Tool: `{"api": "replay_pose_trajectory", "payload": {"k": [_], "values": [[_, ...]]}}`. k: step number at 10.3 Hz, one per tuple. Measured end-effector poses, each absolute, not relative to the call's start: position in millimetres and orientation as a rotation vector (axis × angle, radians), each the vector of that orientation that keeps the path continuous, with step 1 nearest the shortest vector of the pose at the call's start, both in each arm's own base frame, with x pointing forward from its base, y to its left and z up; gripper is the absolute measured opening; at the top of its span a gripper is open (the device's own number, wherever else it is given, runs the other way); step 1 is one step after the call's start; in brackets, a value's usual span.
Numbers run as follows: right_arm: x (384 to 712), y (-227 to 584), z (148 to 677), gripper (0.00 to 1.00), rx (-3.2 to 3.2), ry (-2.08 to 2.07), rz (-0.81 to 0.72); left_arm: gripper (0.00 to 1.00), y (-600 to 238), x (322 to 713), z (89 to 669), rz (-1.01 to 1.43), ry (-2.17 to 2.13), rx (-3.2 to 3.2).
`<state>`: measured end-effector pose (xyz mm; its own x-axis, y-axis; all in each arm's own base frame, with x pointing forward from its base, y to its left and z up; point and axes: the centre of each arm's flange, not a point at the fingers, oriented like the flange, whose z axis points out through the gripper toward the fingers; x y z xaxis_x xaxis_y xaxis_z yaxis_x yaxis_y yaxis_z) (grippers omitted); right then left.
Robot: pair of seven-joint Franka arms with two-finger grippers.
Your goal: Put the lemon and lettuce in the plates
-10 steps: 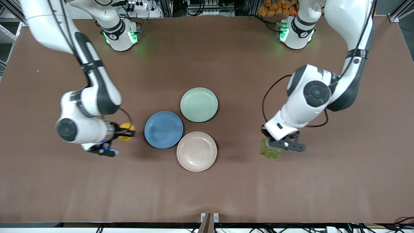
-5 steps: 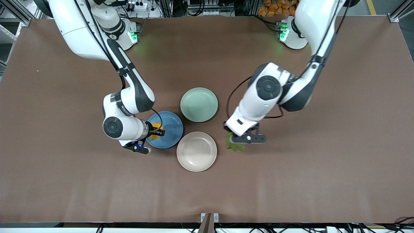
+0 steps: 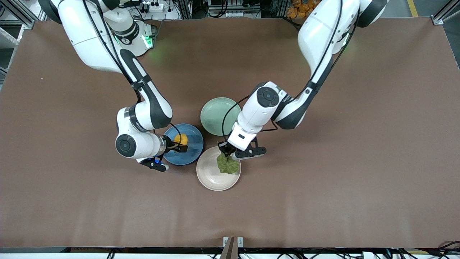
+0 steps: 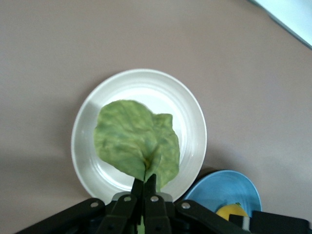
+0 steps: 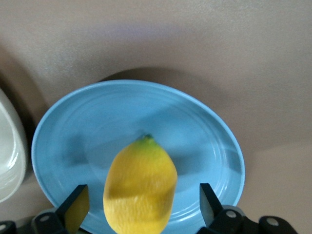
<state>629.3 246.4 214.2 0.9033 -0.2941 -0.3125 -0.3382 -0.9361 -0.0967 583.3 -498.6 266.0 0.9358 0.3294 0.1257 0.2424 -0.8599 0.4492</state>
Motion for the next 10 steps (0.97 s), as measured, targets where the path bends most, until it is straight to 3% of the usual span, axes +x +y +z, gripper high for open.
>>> {"api": "replay_pose_trajectory", "payload": {"k": [1,2,6,8,10], "values": [[637,247,225,1.00,-2.913,0.483,0.411,0.04,-500,582,251,0.267,0.418,2.656],[646,244,242,1.00,-2.908,0.482,0.386,0.14,-498,583,245,0.263,0.424,2.659],[660,164,326,1.00,-2.953,0.361,0.458,0.72,-492,598,276,0.261,0.438,2.676],[656,116,391,1.00,-3.069,0.252,0.402,0.99,-471,611,339,0.269,0.422,2.717],[639,70,475,1.00,-3.145,0.154,0.304,1.00,-416,624,425,0.271,0.338,2.813]]}}
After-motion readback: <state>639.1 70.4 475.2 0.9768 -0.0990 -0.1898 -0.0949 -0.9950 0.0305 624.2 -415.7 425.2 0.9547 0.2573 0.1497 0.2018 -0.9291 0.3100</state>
